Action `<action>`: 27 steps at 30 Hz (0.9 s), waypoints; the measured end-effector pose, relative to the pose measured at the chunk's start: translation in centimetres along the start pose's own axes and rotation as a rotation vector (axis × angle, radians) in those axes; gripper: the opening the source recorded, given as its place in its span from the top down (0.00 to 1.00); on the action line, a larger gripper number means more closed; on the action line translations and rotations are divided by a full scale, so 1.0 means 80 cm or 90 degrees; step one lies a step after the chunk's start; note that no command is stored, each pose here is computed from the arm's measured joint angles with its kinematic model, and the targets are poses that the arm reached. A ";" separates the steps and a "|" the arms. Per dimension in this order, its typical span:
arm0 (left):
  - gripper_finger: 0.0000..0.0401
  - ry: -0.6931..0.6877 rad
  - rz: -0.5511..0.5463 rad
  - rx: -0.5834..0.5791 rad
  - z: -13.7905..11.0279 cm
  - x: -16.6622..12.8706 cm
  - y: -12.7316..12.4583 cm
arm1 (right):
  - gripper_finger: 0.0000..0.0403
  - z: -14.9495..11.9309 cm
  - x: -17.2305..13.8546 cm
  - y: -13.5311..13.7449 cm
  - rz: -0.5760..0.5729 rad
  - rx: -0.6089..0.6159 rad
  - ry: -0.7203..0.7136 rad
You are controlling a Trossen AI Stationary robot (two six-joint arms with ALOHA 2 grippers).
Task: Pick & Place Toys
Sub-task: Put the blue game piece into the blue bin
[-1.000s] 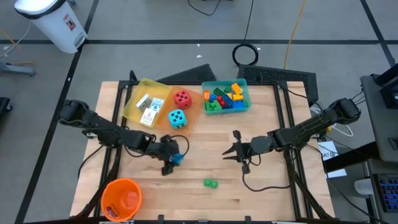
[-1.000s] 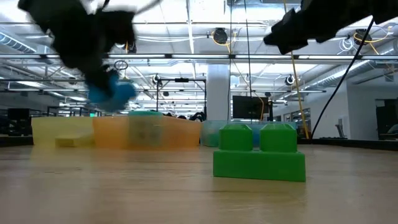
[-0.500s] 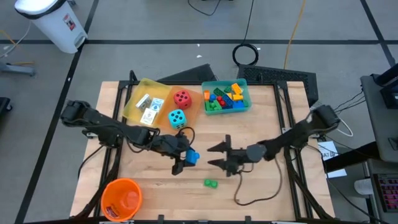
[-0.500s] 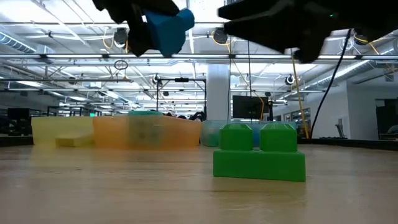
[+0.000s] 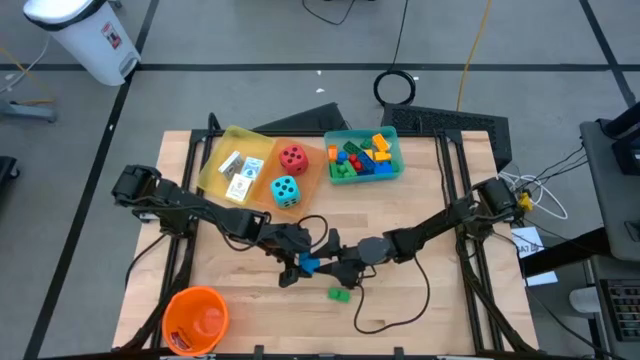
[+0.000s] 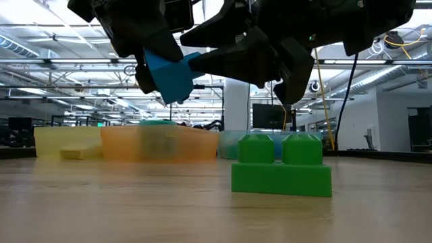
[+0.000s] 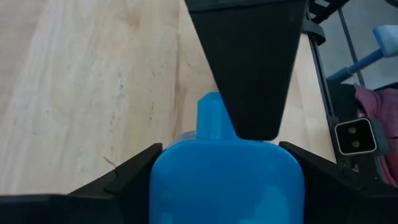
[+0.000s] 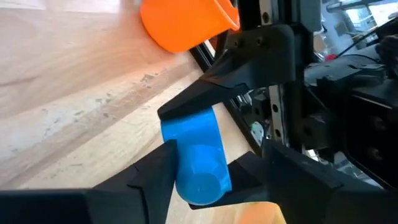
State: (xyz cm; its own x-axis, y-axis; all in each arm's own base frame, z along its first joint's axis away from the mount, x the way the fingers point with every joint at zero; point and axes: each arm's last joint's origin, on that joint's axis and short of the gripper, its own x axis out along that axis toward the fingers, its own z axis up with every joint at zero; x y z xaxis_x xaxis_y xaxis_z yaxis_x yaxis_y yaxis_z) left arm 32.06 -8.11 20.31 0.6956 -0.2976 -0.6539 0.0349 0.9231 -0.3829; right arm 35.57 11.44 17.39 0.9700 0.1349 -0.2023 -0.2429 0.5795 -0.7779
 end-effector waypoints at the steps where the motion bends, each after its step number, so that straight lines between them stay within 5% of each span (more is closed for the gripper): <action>1: 0.27 0.001 -0.001 0.000 0.000 0.000 0.000 | 0.45 0.000 0.000 0.000 0.002 0.000 -0.002; 13: 0.28 -0.006 -0.006 -0.005 0.003 -0.003 -0.001 | 0.42 0.001 -0.005 0.015 0.015 0.162 0.090; 20: 0.28 -0.018 -0.029 -0.005 0.006 -0.003 -0.004 | 0.32 0.003 -0.005 0.013 0.009 0.066 0.070; 27: 0.28 -0.042 -0.033 -0.016 0.012 -0.004 -0.001 | 0.38 -0.004 0.000 0.000 0.018 0.072 0.010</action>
State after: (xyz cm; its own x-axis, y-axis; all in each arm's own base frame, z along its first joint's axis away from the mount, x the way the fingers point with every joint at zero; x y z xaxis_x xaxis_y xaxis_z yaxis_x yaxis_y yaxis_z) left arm 32.52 -7.81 21.18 0.7393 -0.3269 -0.5887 0.0543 0.9003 -0.4318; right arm 35.61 11.14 17.19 0.9621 0.1411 -0.2336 -0.2671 0.6621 -0.7002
